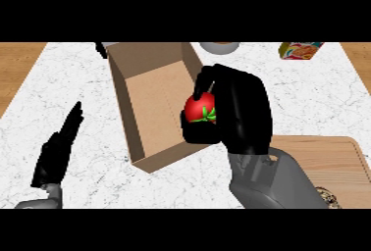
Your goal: Pick the tomato from the cutting board and place it in the cardboard box
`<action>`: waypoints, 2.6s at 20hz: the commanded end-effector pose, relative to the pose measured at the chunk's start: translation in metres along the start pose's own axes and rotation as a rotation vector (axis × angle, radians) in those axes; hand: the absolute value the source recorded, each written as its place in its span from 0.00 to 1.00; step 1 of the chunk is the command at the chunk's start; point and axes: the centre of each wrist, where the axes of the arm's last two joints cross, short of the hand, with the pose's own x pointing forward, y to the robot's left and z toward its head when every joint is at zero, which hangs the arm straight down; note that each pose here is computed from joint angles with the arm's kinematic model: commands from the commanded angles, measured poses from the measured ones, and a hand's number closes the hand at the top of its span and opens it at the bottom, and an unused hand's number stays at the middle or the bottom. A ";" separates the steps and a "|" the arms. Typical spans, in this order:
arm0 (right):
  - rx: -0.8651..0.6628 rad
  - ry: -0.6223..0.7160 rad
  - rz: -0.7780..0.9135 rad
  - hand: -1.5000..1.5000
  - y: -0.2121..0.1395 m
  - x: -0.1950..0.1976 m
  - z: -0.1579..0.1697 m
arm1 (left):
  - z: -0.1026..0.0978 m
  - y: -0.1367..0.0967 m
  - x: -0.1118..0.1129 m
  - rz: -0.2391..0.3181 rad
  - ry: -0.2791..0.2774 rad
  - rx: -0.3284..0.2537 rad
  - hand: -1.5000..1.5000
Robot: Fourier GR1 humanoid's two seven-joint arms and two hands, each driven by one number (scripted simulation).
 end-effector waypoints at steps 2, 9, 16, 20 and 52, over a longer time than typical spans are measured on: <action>0.018 0.012 -0.015 1.00 -0.010 0.025 -0.041 | 0.004 0.003 0.006 0.000 0.010 0.000 0.50; 0.092 0.082 0.022 1.00 0.059 0.031 -0.076 | -0.003 -0.002 0.005 -0.008 -0.029 -0.016 0.50; 0.158 0.162 0.077 1.00 0.098 0.006 -0.103 | -0.013 -0.021 0.003 0.015 -0.030 -0.042 0.50; 0.176 0.273 0.022 0.00 0.101 -0.006 -0.120 | -0.008 -0.018 0.006 -0.006 -0.035 -0.051 0.50; -0.458 0.322 -0.645 0.00 0.002 -0.188 -0.090 | 0.016 -0.003 -0.018 0.013 0.033 0.032 0.50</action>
